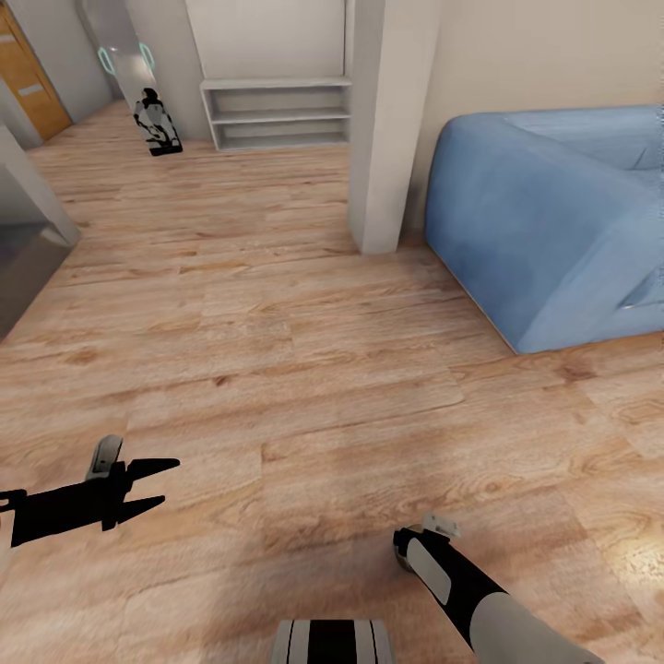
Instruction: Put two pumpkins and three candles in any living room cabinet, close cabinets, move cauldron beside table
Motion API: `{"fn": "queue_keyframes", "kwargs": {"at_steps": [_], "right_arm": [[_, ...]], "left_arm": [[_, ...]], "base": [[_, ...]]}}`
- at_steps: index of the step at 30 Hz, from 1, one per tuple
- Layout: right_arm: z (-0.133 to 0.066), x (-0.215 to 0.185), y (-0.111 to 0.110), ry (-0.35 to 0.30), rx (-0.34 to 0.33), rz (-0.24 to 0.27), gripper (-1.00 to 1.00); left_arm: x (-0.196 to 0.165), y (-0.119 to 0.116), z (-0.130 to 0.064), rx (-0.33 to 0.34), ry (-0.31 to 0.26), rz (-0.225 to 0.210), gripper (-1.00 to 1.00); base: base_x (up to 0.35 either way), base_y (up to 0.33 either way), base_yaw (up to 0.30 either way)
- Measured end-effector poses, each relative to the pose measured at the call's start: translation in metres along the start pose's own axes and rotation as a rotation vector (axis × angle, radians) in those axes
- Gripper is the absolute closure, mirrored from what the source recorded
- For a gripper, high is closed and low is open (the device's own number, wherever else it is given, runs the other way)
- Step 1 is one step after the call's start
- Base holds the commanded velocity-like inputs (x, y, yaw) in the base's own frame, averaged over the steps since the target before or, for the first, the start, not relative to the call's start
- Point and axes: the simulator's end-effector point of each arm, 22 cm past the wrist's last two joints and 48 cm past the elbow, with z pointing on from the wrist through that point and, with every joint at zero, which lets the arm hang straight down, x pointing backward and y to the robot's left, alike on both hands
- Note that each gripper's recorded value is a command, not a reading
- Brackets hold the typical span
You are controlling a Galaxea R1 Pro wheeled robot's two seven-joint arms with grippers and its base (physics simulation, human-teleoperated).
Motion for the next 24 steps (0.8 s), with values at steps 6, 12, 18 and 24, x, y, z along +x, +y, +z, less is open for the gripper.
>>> {"fn": "queue_keyframes", "kwargs": {"at_steps": [6,12,18,24], "right_arm": [[-0.009,-0.010,0.002,-0.022,-0.007,0.005,1.00],[-0.018,-0.019,0.003,-0.036,-0.015,0.005,1.00],[-0.028,-0.028,0.005,-0.056,-0.020,0.005,1.00],[-0.038,-0.035,0.007,-0.060,-0.031,-0.002,1.00]], "left_arm": [[-0.001,-0.009,-0.007,0.007,-0.013,0.019,-1.00],[-0.001,-0.016,-0.012,0.006,-0.023,0.040,-1.00],[-0.002,-0.007,-0.017,-0.057,-0.041,0.091,-1.00],[-0.005,-0.004,-0.021,-0.106,-0.067,0.139,-1.00]], "base": [[0.000,0.000,0.000],[0.000,0.000,0.000],[0.000,0.000,0.000],[0.000,0.000,0.000]]}}
